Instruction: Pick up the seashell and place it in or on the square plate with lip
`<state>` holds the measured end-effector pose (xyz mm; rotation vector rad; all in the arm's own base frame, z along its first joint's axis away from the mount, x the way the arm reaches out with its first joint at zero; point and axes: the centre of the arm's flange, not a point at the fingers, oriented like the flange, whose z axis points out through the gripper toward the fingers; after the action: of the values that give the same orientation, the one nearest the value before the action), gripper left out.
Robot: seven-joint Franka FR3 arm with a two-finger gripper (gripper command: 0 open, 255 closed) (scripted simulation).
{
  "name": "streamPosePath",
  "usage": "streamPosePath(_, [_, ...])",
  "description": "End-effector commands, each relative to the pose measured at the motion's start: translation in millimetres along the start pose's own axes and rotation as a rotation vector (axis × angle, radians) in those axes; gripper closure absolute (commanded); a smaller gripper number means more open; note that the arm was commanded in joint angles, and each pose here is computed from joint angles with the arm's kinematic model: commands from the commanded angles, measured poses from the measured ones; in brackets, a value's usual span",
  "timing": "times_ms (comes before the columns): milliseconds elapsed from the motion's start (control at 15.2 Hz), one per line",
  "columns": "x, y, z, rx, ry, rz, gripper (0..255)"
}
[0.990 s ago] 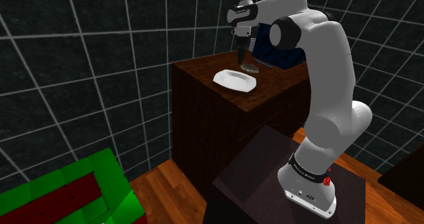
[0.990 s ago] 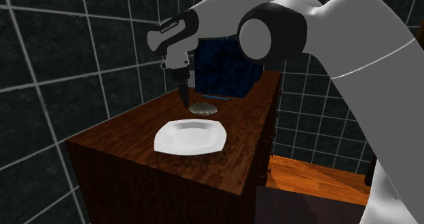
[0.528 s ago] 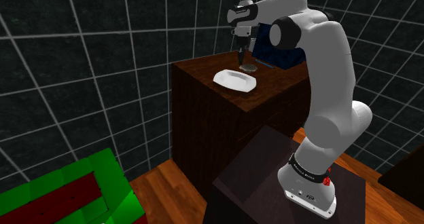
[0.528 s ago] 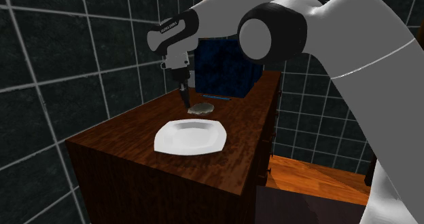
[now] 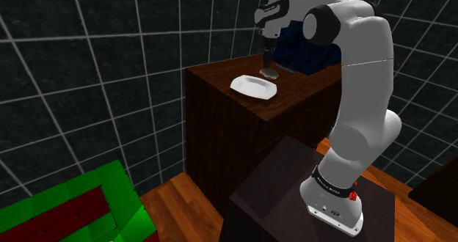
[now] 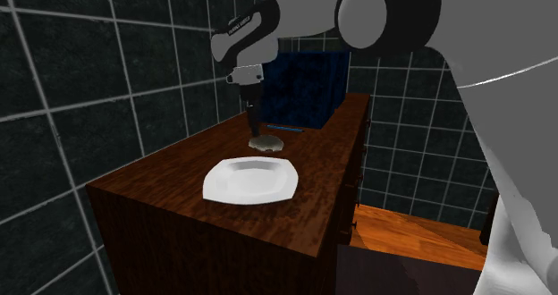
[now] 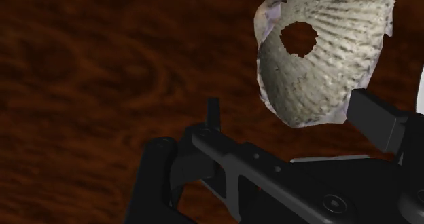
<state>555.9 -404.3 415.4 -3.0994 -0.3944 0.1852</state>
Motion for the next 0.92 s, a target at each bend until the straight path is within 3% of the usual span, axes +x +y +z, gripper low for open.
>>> streamPosePath(0, [-28,0,-9,-0.033,0.036,0.07,0])
streamPosePath(132, [-50,-3,-14,-0.058,0.062,0.122,0])
streamPosePath(594, [-48,0,23,-0.058,0.062,0.122,0])
streamPosePath(858, [-48,0,26,-0.058,0.062,0.122,0])
